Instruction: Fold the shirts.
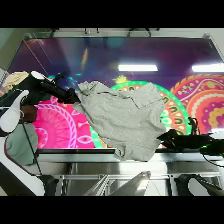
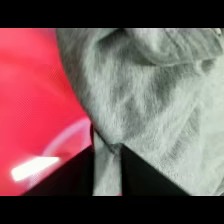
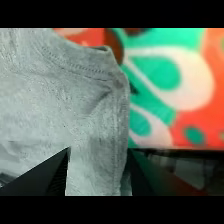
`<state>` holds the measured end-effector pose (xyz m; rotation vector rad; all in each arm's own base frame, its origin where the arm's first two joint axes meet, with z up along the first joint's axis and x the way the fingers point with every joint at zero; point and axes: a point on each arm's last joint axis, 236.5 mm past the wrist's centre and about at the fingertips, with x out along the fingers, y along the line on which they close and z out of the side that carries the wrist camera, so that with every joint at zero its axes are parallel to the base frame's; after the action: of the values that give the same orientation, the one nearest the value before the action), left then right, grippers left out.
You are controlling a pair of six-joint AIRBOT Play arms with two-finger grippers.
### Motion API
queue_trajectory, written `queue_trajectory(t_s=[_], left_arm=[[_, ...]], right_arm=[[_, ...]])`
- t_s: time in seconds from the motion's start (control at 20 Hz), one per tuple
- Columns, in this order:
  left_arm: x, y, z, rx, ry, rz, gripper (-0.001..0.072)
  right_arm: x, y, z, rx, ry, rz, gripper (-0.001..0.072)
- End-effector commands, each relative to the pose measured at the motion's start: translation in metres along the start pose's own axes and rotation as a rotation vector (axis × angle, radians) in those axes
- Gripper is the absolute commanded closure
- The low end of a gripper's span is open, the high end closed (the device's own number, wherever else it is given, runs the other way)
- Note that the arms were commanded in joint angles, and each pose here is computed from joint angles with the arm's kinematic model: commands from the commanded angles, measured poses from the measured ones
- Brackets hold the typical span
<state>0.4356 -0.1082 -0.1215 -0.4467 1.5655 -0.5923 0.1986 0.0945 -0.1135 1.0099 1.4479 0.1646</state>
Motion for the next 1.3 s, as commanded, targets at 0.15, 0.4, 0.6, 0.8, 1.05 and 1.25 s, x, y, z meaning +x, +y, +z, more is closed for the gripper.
queue_trajectory(t_s=[0.15, 0.4, 0.6, 0.8, 1.05, 1.25], left_arm=[[0.002, -0.019, -0.019, 0.045, 0.178, -0.055, 0.0699], [-0.068, -0.052, -0.04, 0.056, 0.187, -0.139, 0.0699], [-0.198, -0.202, -0.037, 0.346, -0.142, -0.617, 0.0698], [-0.356, -0.342, -0.125, 0.755, -0.448, -1.024, 0.0691], [-0.409, -0.394, -0.223, 0.992, -0.604, -0.951, 0.0691], [-0.379, -0.382, -0.22, 0.95, -0.652, -0.615, 0.0689]], right_arm=[[0.033, 0.046, -0.005, -0.129, 0.017, 0.142, 0.0701], [-0.039, 0.109, 0.047, -0.263, -0.141, 0.283, 0.0702], [-0.197, 0.257, 0.029, -0.671, -0.395, 0.642, 0.0703], [-0.355, 0.368, -0.062, -1.167, -0.924, 0.666, 0.0702], [-0.426, 0.407, -0.147, -1.419, -1.355, 0.506, 0.0702], [-0.42, 0.4, -0.136, -1.422, -1.353, 0.419, 0.0702]])
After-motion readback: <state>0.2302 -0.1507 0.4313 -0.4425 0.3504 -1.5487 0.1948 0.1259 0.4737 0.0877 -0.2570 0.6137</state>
